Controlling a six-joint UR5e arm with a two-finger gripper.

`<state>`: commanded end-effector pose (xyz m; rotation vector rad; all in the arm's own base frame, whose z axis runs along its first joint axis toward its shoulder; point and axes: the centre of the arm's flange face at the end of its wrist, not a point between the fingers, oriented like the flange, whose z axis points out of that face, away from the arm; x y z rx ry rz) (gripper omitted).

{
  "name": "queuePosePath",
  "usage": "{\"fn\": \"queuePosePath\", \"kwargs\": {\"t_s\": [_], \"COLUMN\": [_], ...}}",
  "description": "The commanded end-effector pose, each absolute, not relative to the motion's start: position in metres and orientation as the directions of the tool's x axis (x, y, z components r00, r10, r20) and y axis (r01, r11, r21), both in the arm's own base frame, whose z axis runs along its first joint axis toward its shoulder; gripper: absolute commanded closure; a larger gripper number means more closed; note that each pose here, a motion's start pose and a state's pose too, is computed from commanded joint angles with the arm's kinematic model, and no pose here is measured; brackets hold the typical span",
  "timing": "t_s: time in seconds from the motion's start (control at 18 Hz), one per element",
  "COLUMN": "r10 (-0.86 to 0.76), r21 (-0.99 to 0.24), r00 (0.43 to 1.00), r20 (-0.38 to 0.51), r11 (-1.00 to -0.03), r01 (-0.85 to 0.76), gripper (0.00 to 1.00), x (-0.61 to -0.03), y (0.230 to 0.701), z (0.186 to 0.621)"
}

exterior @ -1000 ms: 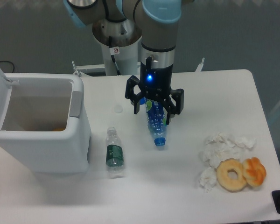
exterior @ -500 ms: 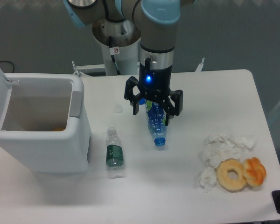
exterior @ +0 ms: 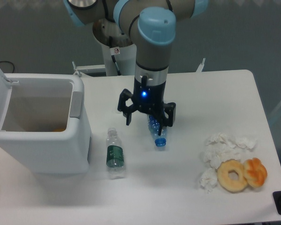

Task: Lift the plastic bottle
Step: 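Move the open gripper from the blue-label bottle toward the green-label bottle, then lower the gripper down over the green-label plastic bottle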

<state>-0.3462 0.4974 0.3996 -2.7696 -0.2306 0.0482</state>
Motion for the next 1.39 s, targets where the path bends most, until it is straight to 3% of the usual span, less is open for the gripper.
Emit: {"fn": "queuePosePath", "kwargs": {"t_s": [0.5, 1.39], "r10": [0.258, 0.290], "r21": [-0.293, -0.207], "r00": [0.961, 0.946], "r20": [0.098, 0.144], "r11": [-0.916, -0.926], "r01": [0.276, 0.315], "gripper": [0.00, 0.00], "x": [-0.332, -0.340], "y": [0.557, 0.570], "z": [0.335, 0.269]}}
